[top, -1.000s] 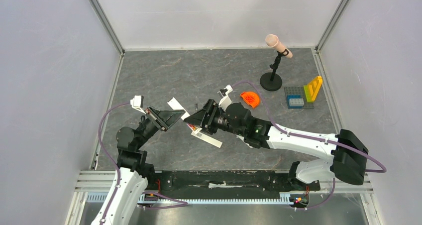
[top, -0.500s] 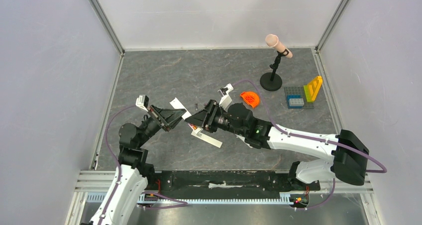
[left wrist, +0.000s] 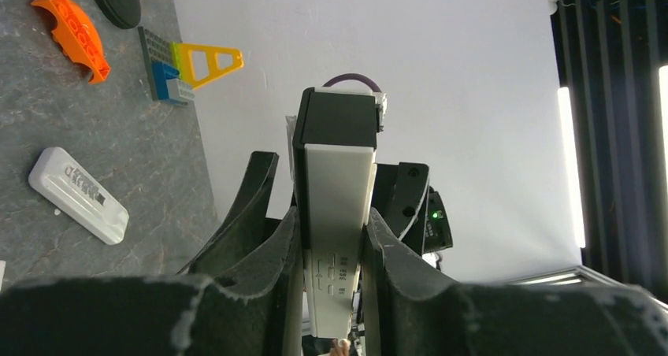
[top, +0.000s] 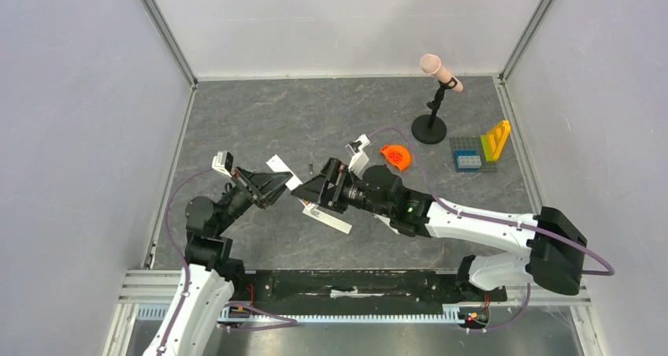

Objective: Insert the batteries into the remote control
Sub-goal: Load the battery into the remote control, then pick up the battery from the center of the board.

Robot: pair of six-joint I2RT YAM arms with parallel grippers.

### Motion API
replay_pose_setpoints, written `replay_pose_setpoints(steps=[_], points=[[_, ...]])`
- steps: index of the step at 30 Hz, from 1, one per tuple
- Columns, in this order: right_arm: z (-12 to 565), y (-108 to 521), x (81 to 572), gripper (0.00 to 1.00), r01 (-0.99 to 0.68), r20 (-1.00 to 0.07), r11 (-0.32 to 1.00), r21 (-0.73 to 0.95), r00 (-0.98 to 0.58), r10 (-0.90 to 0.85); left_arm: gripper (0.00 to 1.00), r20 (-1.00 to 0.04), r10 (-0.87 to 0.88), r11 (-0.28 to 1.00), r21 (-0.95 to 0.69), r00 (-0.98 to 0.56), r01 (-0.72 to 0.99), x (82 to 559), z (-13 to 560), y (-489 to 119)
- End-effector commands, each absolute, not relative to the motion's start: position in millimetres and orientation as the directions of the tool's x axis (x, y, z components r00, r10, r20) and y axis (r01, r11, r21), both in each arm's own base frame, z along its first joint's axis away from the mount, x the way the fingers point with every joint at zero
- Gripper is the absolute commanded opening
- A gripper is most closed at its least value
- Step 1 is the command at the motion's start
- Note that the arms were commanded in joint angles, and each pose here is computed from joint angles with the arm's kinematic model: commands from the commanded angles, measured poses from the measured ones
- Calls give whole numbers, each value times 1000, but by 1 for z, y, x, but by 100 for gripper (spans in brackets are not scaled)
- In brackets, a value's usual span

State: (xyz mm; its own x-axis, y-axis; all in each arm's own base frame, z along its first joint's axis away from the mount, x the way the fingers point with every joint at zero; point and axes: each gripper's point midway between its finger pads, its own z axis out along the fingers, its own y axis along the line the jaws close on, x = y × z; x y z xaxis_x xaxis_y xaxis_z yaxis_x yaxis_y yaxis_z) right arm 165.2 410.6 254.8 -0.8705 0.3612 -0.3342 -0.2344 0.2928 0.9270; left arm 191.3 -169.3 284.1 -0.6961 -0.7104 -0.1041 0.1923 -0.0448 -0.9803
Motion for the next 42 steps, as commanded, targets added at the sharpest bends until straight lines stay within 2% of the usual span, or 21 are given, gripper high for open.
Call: replay_pose_setpoints(steps=[1, 6, 9, 11, 14, 16, 18, 23, 28, 36, 42], points=[[290, 401, 165, 98, -314, -376, 215, 925, -845, 381, 2, -211, -718, 35, -963, -663, 269, 190, 293, -167], [301, 386, 166, 98, -367, -418, 200, 908, -823, 386, 2, -266, -711, 86, -951, -651, 296, 191, 286, -168], [296, 372, 172, 96, -418, -485, 248, 874, -786, 384, 2, -302, -710, 132, -944, -637, 301, 193, 280, -166], [282, 358, 182, 94, -460, -568, 343, 819, -739, 363, 2, -340, -709, 202, -937, -618, 283, 197, 270, -163], [248, 332, 210, 89, -469, -709, 587, 660, -646, 281, 2, -381, -698, 318, -924, -606, 214, 201, 247, -156], [225, 314, 226, 88, -466, -784, 720, 515, -595, 175, 2, -416, -687, 381, -904, -596, 193, 202, 239, -152], [210, 306, 238, 90, -501, -834, 781, 373, -550, 46, 2, -444, -670, 421, -887, -595, 188, 203, 234, -150], [175, 300, 268, 89, -534, -829, 837, 122, -518, -210, 2, -492, -636, 480, -855, -594, 195, 203, 228, -147], [143, 303, 298, 84, -589, -785, 808, -22, -491, -379, 2, -555, -589, 524, -815, -587, 245, 197, 229, -146], [121, 336, 346, 68, -596, -768, 803, 3, -516, -380, 2, -585, -573, 607, -774, -574, 182, 196, 221, -133], [102, 366, 374, 67, -632, -768, 775, -25, -484, -419, 2, -590, -573, 624, -764, -569, 164, 195, 226, -129]])
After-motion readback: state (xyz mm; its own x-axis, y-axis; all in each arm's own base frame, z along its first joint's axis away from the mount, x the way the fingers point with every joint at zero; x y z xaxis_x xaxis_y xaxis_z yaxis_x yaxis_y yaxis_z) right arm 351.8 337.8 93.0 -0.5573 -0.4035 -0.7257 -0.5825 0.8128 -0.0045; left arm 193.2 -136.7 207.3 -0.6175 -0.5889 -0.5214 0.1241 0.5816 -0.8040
